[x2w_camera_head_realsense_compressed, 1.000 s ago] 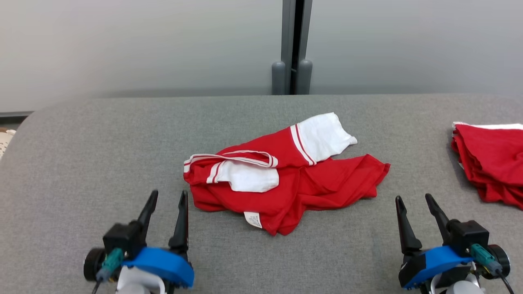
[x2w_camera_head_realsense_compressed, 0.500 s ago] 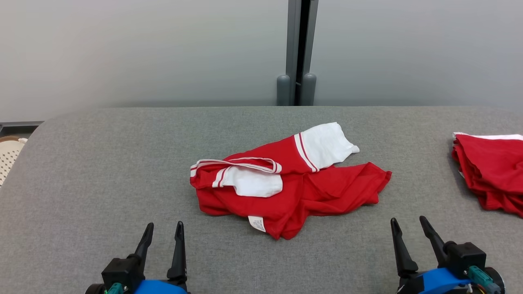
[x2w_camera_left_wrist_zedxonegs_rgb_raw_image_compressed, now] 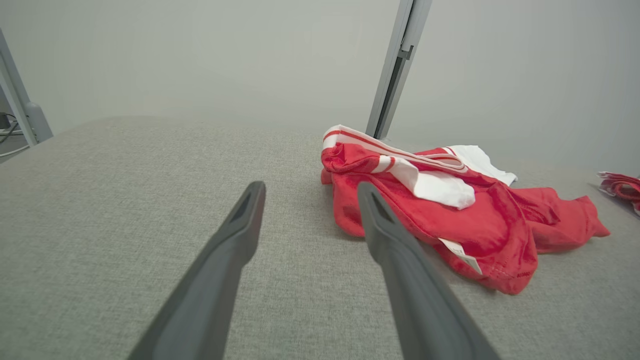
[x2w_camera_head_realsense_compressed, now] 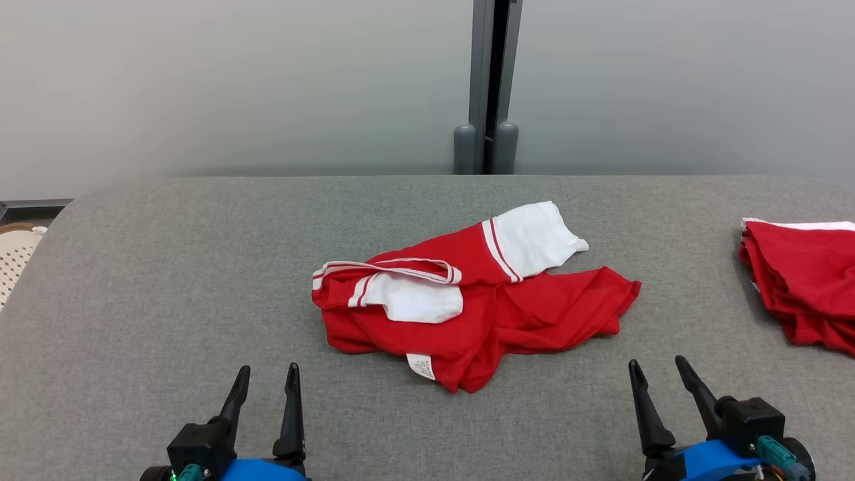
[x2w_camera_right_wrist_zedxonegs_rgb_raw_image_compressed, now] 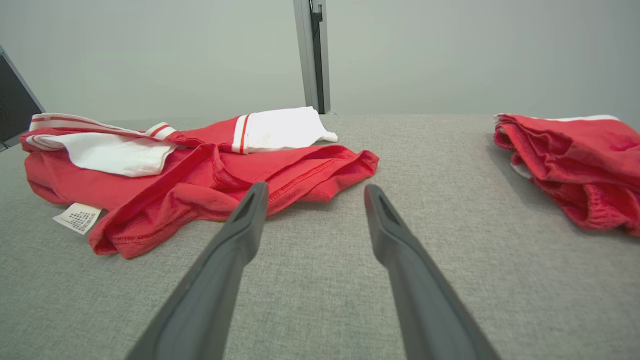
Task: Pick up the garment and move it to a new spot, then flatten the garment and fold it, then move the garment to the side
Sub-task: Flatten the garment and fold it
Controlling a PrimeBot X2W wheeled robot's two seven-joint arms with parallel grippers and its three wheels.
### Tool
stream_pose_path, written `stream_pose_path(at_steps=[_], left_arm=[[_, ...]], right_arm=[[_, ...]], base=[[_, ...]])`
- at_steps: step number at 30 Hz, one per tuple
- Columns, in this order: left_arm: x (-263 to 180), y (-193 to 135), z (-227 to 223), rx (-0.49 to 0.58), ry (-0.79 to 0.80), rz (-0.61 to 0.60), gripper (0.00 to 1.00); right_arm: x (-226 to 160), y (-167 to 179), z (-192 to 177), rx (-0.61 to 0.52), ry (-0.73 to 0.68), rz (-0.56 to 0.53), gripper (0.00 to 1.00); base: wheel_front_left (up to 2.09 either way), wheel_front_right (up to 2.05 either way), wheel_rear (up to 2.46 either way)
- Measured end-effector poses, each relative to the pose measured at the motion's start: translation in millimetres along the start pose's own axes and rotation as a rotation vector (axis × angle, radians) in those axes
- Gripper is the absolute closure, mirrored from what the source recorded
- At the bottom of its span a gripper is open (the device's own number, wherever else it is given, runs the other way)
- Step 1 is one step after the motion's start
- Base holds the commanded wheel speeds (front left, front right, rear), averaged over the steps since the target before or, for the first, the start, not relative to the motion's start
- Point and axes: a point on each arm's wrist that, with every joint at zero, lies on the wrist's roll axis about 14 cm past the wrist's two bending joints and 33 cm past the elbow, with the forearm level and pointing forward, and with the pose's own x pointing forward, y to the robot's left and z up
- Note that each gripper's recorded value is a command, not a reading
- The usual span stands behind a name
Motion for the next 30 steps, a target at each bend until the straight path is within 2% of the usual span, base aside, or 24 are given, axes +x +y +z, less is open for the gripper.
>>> stream_pose_path(at_steps=[12, 17, 25, 28, 30], left_arm=[[2, -1, -5, 0.011, 0.014, -0.007, 0.0], [15, -7, 5, 0.038, -0.008, -0.045, 0.0], [66, -40, 23, 0.181, -0.005, -0.209, 0.0], [87, -51, 18, 0.235, 0.045, -0.267, 0.0], [100, -54, 5, 0.327, 0.117, -0.312, 0.0]], right_arm=[[2, 0, -3, -0.001, 0.01, -0.001, 0.0], [7, -1, -3, -0.008, 0.012, -0.001, 0.0], [19, -2, -8, -0.025, 0.028, 0.003, 0.0], [24, -4, -12, -0.028, 0.043, 0.001, 0.0], [27, -6, -15, -0.031, 0.053, -0.003, 0.0]], base=[[0.0, 0.0, 0.0], [0.0, 0.0, 0.0], [0.0, 0.0, 0.0], [0.0, 0.0, 0.0], [0.0, 0.0, 0.0]])
